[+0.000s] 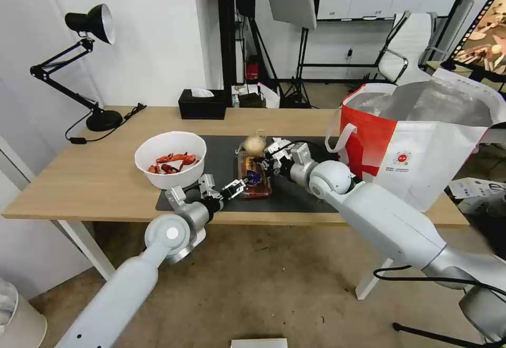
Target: Pick up the trash from the table and place it into the takeout bag.
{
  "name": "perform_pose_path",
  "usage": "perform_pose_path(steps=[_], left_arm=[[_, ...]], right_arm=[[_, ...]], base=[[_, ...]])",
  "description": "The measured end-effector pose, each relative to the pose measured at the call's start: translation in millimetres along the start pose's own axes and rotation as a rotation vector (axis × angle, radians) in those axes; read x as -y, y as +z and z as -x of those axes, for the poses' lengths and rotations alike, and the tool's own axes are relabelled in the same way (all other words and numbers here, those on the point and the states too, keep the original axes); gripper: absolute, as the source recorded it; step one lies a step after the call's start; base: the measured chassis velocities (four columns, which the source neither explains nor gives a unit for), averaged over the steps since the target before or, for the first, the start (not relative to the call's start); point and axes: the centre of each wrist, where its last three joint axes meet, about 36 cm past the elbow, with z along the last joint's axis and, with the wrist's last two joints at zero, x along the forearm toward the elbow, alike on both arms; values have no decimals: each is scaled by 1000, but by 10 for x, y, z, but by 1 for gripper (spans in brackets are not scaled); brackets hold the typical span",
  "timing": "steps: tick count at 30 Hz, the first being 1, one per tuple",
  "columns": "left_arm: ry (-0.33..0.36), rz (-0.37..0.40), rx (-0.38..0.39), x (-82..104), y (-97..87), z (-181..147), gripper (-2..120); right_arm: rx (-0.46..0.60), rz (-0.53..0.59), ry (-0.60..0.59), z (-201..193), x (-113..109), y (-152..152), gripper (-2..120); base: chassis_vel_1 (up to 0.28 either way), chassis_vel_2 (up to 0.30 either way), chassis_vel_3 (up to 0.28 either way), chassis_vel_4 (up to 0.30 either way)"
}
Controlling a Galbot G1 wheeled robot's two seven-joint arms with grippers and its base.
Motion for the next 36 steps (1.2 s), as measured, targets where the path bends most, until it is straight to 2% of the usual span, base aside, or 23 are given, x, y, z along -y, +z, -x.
perform_pose_path(steps=[4, 7, 8, 10, 11, 13, 14, 17, 19, 21, 25, 26, 27, 29, 33, 36], left_arm=[[-2, -10, -3, -11, -21, 33, 95], [-5, -7, -11, -13, -15, 52, 83], [-5, -7, -11, -13, -15, 52, 83], [-1, -7, -17, -3, -7, 67, 72], [-1, -7, -17, -3, -7, 67, 72], [3, -7, -18, 10, -10, 81, 61], [3, -7, -18, 10, -10, 81, 61], [3, -6, -15, 16, -17, 91, 48], [3, -6, -15, 17, -18, 91, 46], [1, -5, -13, 11, -24, 88, 31], [-7, -8, -9, -22, -34, 93, 21], [-10, -9, -8, -37, -37, 96, 15], [-10, -9, -8, -37, -37, 96, 15], [-13, -11, -7, -57, -38, 101, 3], [-10, -14, -3, -63, -37, 106, 0], [3, -16, 8, -61, -31, 100, 0]], right_arm=[[0, -1, 4, -22, 3, 4, 0], [0, 7, 7, -55, -4, 4, 0], [0, 7, 7, -55, -4, 4, 0], [-1, 10, 8, -77, 1, 2, 0], [-1, 10, 8, -77, 1, 2, 0], [0, 12, 10, -98, 6, -2, 0], [0, 12, 10, -98, 6, -2, 0], [-1, 16, 10, -122, -1, 6, 0], [-1, 16, 10, -125, -3, 8, 0], [-1, 22, 7, -139, -16, 20, 0], [-2, 29, 6, -147, -15, 24, 0], [-2, 34, 6, -149, -14, 23, 0], [-2, 34, 6, -149, -14, 23, 0], [-1, 40, 7, -149, -11, 14, 0], [-2, 52, 9, -150, -10, 17, 0], [28, 116, 13, -183, -17, 11, 0]], base=[[0, 0, 0, 0], [0, 0, 0, 0], [0, 0, 0, 0], [0, 0, 0, 0], [0, 0, 0, 0], [0, 0, 0, 0], [0, 0, 0, 0], [0, 0, 0, 0], [0, 0, 0, 0], [0, 0, 0, 0], [0, 0, 0, 0], [0, 0, 0, 0], [0, 0, 0, 0], [0, 0, 0, 0], [0, 0, 0, 0], [0, 0, 0, 0]])
